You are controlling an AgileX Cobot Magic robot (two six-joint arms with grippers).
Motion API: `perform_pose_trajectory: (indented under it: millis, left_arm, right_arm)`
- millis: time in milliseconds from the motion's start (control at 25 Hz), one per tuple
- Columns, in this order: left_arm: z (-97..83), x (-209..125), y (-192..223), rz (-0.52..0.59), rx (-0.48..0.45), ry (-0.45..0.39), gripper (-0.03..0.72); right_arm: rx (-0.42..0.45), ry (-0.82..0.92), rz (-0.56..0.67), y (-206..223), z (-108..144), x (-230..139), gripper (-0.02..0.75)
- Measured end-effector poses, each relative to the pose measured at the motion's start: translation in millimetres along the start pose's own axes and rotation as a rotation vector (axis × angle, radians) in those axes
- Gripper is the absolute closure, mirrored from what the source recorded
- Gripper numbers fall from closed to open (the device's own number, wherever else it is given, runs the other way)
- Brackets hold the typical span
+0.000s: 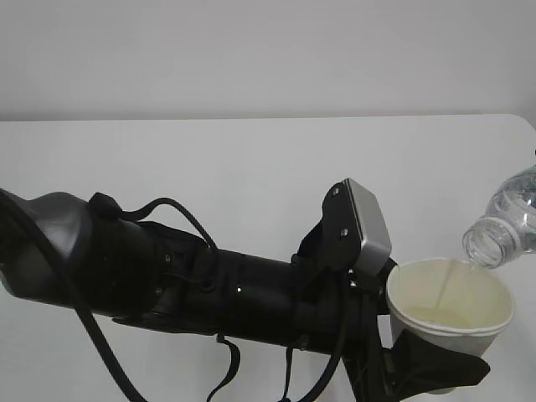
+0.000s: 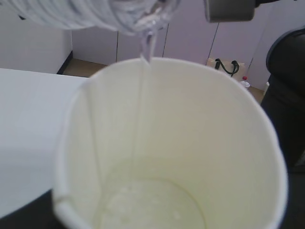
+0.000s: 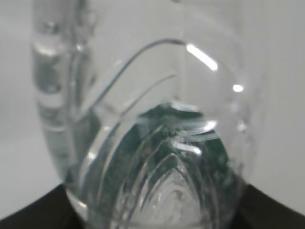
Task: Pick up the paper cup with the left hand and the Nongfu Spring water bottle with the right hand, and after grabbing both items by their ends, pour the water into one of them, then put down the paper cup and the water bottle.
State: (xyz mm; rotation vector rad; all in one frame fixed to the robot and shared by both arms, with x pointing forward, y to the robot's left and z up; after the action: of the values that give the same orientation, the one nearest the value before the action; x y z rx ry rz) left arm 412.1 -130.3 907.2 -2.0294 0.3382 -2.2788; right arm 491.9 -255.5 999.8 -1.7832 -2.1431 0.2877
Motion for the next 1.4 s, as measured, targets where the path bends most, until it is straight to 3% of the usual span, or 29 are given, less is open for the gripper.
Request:
perform_pose_trajectory:
  millis: [1400]
  left_arm:
    - [0.0,0.0,0.0,0.0,0.0,0.0,0.225]
  right_arm:
    - [0.002,-0.026,0.0,0.0,0.4,-0.1,0.32]
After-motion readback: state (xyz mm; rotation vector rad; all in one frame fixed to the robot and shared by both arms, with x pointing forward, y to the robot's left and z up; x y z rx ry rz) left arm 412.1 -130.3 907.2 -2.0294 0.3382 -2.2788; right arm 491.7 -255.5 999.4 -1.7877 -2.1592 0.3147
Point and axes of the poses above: a point on each arm's last joint axis where the gripper is mounted, y pointing out along that axis toward the gripper, z along the wrist's bending axis when the last joint is at zero, x = y × z, the point moved 9 cm from there along y, pointing out along that axis toward the gripper, and after that the axes turned 15 degrees about y, right-handed, at the moved point
